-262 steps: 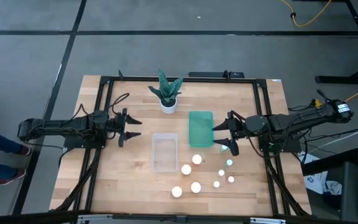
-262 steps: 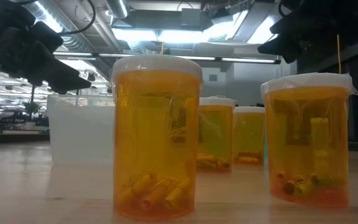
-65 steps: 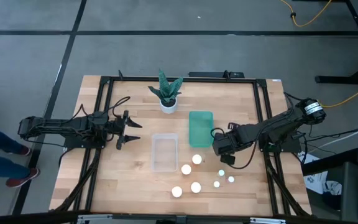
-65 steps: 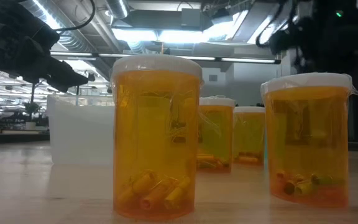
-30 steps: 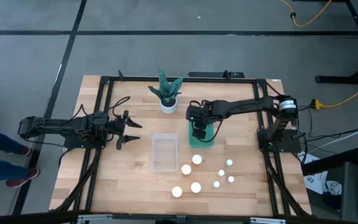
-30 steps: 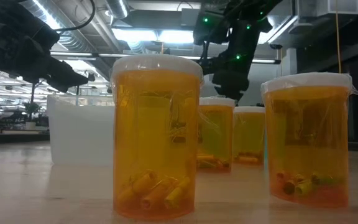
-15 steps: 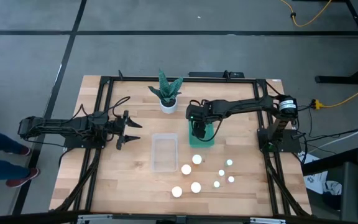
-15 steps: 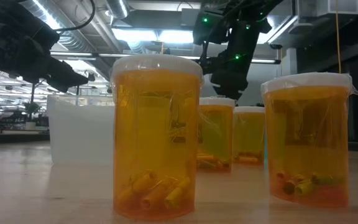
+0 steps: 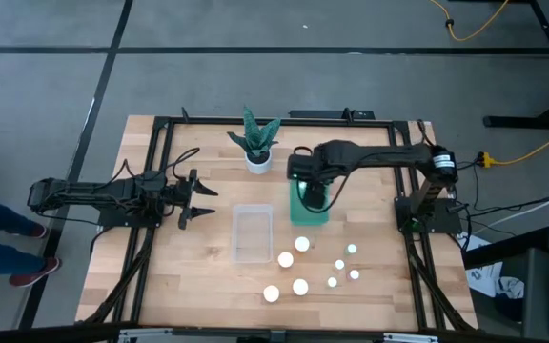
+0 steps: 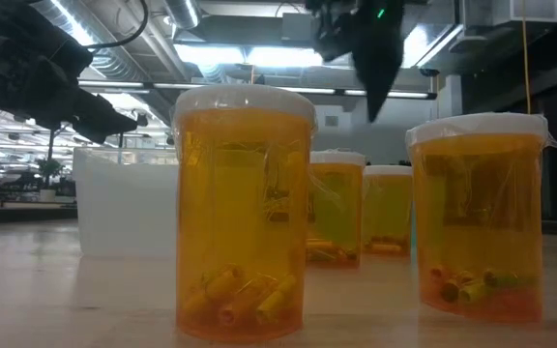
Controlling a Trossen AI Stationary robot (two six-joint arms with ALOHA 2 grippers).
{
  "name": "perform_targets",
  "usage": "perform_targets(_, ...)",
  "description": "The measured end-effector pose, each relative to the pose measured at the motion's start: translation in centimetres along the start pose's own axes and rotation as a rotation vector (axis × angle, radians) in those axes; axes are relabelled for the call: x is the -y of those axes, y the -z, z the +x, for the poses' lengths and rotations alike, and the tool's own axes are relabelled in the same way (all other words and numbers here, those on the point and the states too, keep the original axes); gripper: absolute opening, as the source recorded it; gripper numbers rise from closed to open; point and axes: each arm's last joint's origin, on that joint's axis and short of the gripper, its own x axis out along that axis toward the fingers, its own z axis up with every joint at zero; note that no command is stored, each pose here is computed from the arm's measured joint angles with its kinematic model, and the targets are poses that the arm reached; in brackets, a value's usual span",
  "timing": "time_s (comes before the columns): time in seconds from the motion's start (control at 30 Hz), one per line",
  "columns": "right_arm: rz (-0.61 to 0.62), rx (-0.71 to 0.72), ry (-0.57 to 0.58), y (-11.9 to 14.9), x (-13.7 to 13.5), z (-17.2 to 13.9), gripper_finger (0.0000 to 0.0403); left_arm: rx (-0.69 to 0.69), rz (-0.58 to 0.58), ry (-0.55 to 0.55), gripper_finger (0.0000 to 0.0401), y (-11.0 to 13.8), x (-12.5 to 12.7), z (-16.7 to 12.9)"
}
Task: Pick and place medicine bottles into bin by pill shape (circle, oval)
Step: Put the small blue pill bottle into the green bin
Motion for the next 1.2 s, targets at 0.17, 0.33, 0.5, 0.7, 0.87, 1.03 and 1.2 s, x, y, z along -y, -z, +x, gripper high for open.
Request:
perform_targets(0.17,-0.035,-0.062,0.007,2.4,-1.5,-3.5,0.0179,0.000,-0.025,0.000,0.0254,0.0,0.0,0.0)
perform_targets(0.33,-0.096,-0.032,-0.083,6.6,-3.5,-5.8,0.0179,0.000,-0.027,0.003,0.0254,0.0,0.0,0.0)
perform_targets(0.5,-0.020,0.038,-0.060,11.5,-4.8,-5.9,0.0179,0.000,-0.028,0.008,0.0254,0.0,0.0,0.0)
perform_targets(0.7,0.094,-0.078,-0.138,17.0,-6.9,-3.4,0.0179,0.000,-0.029,0.008,0.0254,0.0,0.0,0.0)
perform_targets(0.87,0.090,-0.175,-0.192,19.4,-9.3,-0.7,0.0179,0.000,-0.028,0.008,0.0254,0.0,0.0,0.0)
perform_targets(1.03,0.019,-0.114,-0.273,20.2,-11.4,2.2,0.0179,0.000,-0.027,0.008,0.0254,0.0,0.0,0.0)
perform_targets(1.2,0.025,-0.080,-0.288,20.7,-11.9,4.8,0.0179,0.001,-0.024,0.001,0.0254,0.0,0.0,0.0)
